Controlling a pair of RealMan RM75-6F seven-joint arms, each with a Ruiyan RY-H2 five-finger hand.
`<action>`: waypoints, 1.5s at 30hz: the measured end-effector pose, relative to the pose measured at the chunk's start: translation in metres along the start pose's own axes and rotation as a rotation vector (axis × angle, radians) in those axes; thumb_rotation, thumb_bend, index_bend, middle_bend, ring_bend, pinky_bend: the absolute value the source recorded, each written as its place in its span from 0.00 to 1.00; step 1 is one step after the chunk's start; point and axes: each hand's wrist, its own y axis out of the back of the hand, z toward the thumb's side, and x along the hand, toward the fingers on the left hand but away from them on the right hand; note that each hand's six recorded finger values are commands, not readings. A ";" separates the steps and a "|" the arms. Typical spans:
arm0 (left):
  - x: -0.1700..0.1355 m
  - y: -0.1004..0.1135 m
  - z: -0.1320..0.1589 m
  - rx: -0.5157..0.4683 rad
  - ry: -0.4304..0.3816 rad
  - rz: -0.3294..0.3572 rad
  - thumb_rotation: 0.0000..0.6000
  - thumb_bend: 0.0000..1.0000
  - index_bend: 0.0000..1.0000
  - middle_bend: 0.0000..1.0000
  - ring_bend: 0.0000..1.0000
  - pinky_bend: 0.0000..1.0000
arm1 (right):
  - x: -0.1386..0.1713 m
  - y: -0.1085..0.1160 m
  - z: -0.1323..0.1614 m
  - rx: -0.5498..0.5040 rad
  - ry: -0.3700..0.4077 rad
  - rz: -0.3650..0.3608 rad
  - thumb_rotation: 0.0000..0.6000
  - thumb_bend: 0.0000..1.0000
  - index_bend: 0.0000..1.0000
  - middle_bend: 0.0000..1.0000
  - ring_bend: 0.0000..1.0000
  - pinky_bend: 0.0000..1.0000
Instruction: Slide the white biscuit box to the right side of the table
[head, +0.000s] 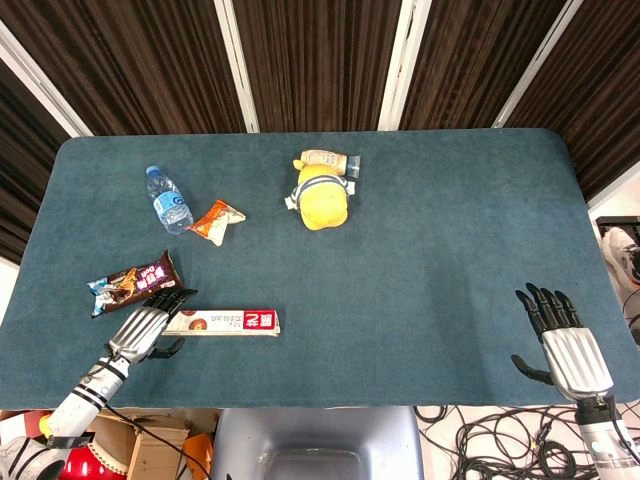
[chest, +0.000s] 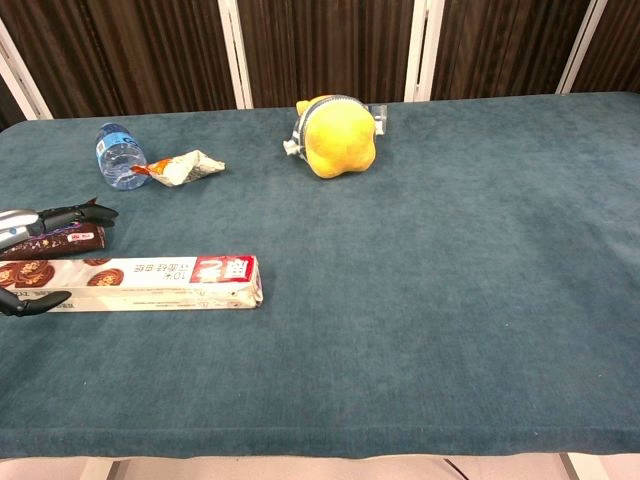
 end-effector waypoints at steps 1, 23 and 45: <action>0.000 0.000 0.000 -0.002 0.000 0.002 1.00 0.38 0.02 0.10 0.02 0.08 | 0.000 0.000 0.000 0.001 -0.001 0.000 1.00 0.14 0.00 0.00 0.00 0.02; 0.010 -0.018 -0.024 -0.011 0.048 -0.023 1.00 0.39 0.45 0.51 0.46 0.52 | -0.001 0.000 -0.002 0.002 -0.021 0.000 1.00 0.14 0.00 0.00 0.00 0.00; 0.060 0.016 0.055 -0.005 -0.125 0.055 1.00 0.38 0.50 0.56 0.51 0.57 | -0.143 0.004 0.115 -0.090 0.284 0.172 1.00 0.14 0.00 0.00 0.00 0.00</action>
